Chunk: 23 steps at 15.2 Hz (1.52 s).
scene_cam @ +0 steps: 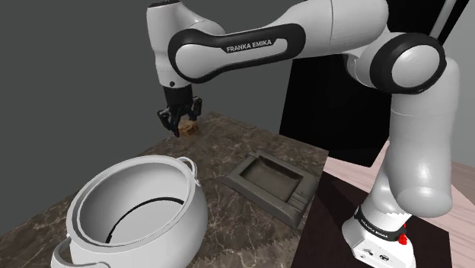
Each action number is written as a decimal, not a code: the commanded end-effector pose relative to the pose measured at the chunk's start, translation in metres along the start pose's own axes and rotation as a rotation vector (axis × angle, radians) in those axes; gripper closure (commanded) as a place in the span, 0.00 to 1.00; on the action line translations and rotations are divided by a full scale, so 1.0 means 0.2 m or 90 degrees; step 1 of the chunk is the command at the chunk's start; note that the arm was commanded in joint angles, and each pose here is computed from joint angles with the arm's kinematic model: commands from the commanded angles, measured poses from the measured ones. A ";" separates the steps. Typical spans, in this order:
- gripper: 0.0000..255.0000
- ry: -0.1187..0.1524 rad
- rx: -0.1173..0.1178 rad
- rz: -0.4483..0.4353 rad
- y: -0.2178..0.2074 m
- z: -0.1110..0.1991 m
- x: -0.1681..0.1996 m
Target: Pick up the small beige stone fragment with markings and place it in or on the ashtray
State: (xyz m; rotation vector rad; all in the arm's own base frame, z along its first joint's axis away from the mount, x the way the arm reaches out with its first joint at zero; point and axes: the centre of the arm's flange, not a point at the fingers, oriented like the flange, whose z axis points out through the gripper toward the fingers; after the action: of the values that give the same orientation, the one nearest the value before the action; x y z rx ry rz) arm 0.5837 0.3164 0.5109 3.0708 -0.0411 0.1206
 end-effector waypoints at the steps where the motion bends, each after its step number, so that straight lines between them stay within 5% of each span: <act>1: 1.00 0.000 0.000 0.000 0.04 0.00 -0.11; 23: 1.00 0.000 0.000 0.000 0.52 -0.01 -1.42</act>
State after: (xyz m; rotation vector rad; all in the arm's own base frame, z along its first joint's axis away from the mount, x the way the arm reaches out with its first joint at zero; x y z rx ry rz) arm 0.3052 0.2220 0.5014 3.0702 -0.0405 0.1210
